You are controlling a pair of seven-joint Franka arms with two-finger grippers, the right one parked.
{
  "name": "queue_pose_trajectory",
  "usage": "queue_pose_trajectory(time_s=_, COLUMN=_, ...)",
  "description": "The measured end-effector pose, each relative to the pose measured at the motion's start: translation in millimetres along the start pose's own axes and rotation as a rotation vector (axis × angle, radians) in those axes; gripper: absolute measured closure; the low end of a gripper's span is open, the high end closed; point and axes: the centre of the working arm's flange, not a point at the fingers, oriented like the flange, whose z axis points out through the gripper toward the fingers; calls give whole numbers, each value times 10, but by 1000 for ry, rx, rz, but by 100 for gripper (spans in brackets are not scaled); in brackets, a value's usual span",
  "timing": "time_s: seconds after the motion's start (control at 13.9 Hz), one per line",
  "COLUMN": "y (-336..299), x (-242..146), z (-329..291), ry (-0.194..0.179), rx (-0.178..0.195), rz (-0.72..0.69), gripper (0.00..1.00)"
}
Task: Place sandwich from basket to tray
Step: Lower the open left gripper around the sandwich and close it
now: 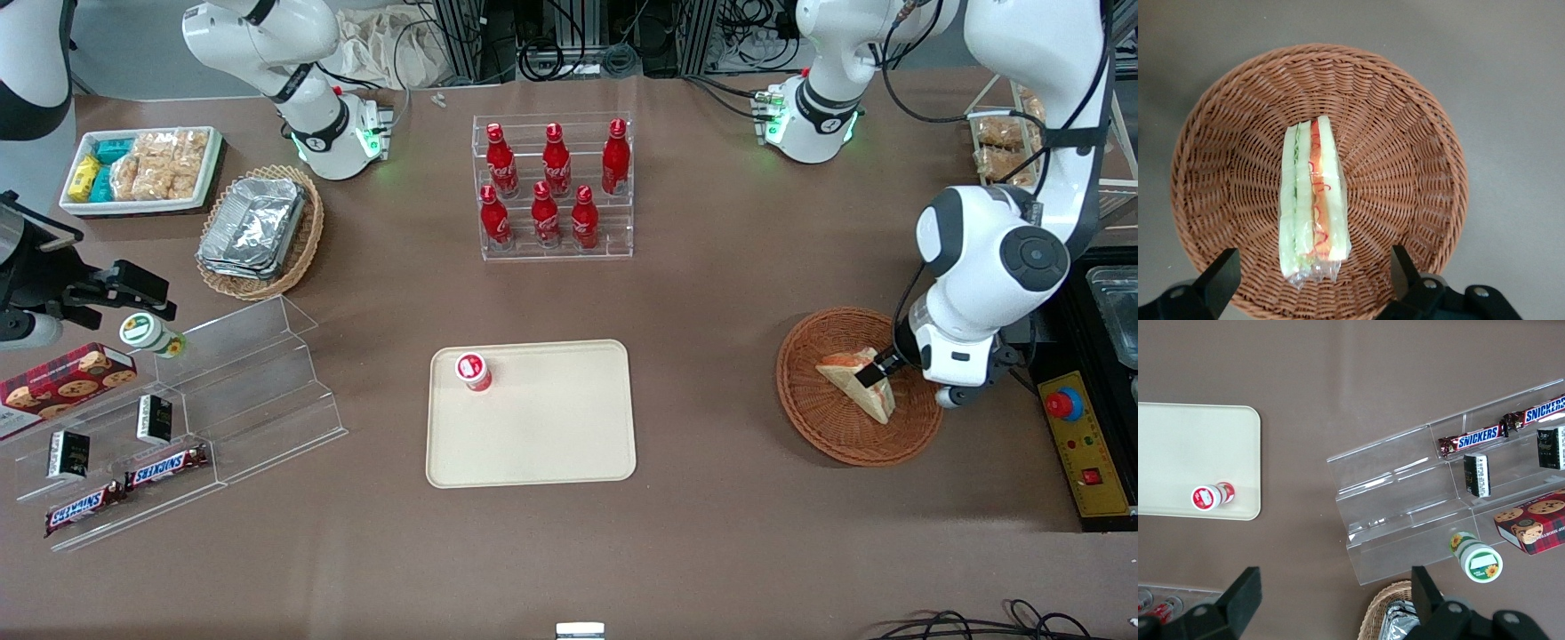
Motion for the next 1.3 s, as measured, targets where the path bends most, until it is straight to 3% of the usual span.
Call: queue_pose_trajectory(time_s=1.3, y=-187, x=-122, z=701, ry=-11, rx=13, rz=-22, gripper=0)
